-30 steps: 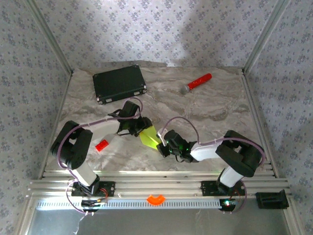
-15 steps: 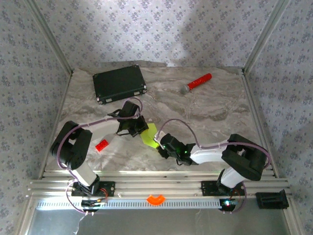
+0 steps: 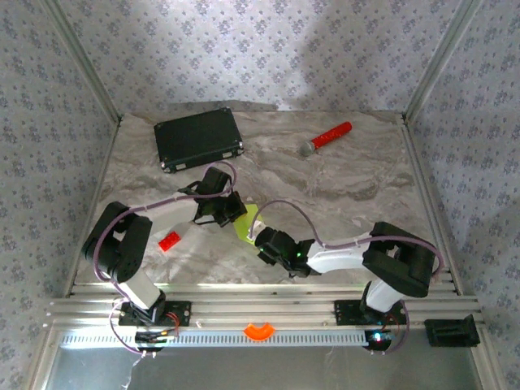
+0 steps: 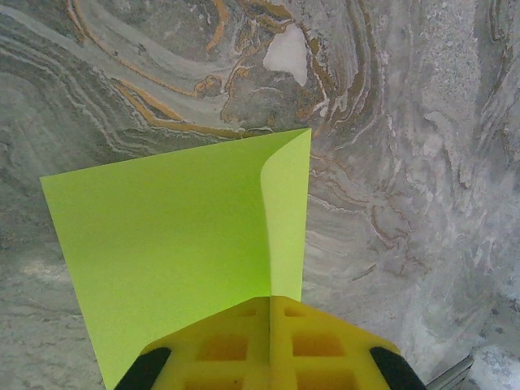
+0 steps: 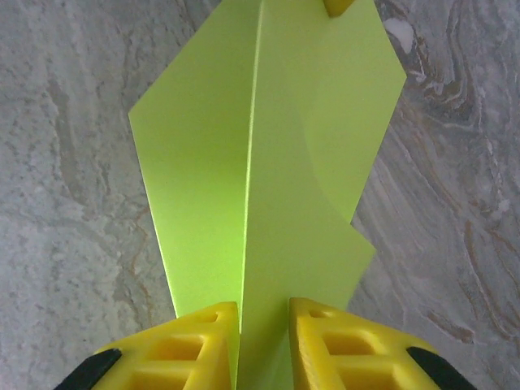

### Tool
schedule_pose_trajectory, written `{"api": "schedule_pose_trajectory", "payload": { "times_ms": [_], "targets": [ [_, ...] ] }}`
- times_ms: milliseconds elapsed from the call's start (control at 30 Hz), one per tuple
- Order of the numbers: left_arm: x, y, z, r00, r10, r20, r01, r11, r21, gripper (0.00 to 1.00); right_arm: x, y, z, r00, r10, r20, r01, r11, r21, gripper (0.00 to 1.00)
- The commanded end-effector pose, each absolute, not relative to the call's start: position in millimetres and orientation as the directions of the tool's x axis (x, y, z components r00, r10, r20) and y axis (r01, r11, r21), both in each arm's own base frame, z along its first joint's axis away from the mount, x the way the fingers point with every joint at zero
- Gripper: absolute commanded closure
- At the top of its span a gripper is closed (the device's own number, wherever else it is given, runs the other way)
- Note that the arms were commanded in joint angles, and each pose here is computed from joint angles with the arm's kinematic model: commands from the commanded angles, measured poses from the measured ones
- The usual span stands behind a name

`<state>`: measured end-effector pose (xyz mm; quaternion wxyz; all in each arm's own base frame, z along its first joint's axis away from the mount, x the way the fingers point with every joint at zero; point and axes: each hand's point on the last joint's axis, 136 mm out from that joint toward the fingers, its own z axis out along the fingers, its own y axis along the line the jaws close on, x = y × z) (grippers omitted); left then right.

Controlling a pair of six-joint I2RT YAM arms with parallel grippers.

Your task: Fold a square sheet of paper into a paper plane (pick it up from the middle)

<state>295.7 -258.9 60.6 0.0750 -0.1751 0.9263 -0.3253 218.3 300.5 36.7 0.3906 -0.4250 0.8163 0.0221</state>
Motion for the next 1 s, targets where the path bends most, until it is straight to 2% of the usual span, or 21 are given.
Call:
{"api": "schedule_pose_trajectory", "payload": {
  "times_ms": [0,967],
  "targets": [
    [293.2,-261.6,68.3,-0.93,-0.368,-0.023,-0.265,0.71,-0.653,0.97,219.1,297.0,34.3,-0.355,-0.681,-0.641,-0.688,0.654,-0.314,0.79],
    [291.7,-260.6,63.0,-0.932,-0.363,-0.018,-0.268,0.72,-0.64,0.97,219.9,301.5,44.6,-0.363,-0.588,-0.723,-0.672,0.703,-0.233,0.8]
  ]
}}
